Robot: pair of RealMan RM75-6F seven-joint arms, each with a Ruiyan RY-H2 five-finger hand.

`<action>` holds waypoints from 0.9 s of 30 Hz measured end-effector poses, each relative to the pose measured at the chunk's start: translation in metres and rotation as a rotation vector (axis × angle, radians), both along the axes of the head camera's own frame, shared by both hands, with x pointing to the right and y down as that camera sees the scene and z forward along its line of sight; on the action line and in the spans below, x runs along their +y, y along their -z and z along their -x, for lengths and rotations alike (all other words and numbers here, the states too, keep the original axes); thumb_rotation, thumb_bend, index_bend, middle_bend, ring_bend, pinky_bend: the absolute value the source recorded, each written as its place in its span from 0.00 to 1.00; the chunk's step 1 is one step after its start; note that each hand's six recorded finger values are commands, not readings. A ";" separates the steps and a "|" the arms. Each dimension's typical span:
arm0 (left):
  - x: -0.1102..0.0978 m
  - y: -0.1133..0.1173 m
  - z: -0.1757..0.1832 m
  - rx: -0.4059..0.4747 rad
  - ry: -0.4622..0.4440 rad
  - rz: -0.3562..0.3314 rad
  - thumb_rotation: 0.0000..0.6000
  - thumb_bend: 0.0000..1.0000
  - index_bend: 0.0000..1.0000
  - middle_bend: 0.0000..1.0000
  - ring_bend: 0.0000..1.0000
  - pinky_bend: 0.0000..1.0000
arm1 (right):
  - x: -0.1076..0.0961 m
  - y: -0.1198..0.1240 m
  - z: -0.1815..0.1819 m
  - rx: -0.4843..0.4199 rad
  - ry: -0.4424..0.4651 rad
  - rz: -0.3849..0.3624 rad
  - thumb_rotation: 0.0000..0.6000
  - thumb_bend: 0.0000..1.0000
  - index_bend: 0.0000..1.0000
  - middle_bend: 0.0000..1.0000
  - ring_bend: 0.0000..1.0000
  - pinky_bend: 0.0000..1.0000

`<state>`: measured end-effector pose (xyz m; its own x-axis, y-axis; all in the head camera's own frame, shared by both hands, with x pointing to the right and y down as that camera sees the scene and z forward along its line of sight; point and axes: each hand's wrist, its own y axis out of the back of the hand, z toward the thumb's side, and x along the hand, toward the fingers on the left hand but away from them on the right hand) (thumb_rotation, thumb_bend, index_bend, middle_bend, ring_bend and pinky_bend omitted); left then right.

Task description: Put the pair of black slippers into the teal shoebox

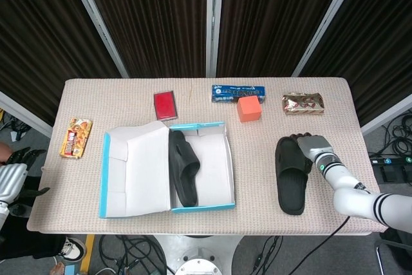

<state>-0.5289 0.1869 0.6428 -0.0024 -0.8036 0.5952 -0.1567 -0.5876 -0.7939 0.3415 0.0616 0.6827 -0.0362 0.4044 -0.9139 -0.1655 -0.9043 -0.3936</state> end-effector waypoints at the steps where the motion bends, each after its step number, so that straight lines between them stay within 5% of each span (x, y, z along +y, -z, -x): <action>1: 0.000 0.000 0.000 -0.001 0.000 0.001 1.00 0.13 0.12 0.15 0.02 0.07 | 0.002 -0.002 0.003 -0.002 0.017 0.004 1.00 0.02 0.05 0.06 0.00 0.13; 16: 0.003 -0.003 0.006 -0.004 0.018 0.015 1.00 0.13 0.12 0.15 0.02 0.07 | 0.011 -0.020 0.011 0.018 0.053 0.013 1.00 0.03 0.05 0.07 0.00 0.12; 27: 0.004 -0.006 0.008 0.002 0.030 0.020 1.00 0.13 0.12 0.15 0.02 0.07 | 0.011 -0.026 0.015 0.031 0.057 0.009 1.00 0.03 0.13 0.17 0.06 0.16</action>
<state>-0.5374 0.1909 0.6484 -0.0247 -0.7912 0.6111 -0.1762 -0.5983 -0.7817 0.3264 0.0727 0.7084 -0.0422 0.3982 -0.9163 -0.2287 -0.8966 -0.3791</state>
